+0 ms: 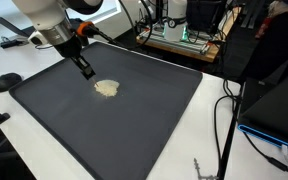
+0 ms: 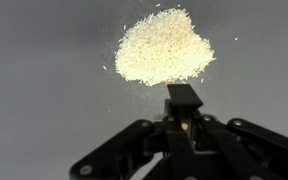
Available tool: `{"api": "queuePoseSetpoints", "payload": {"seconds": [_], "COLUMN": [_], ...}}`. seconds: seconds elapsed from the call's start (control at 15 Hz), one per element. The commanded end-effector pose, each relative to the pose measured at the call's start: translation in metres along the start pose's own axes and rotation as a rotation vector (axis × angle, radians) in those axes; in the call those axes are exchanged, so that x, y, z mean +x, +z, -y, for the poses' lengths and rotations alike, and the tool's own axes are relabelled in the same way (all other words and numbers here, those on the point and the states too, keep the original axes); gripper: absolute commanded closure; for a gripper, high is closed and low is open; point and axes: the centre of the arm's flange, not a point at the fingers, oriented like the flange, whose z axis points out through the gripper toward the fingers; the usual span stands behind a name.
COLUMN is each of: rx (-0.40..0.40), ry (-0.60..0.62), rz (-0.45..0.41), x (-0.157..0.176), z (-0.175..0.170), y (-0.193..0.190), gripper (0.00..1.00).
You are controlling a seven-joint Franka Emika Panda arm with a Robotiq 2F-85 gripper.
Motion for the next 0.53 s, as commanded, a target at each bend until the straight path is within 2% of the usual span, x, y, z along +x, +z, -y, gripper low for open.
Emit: {"api": "queuePoseSetpoints", "payload": {"seconds": [0.0,0.33,0.47], "rx": [0.018,0.112,0.174], "ry": [-0.016,-0.039,-0.045], "rz": [0.033,0.045,0.042], "x": [0.009,0.010,0.009], "z": [-0.002,-0.031,-0.050], "y": [-0.003,0.002,0.010], "gripper": [0.97,0.97,0.97]}}
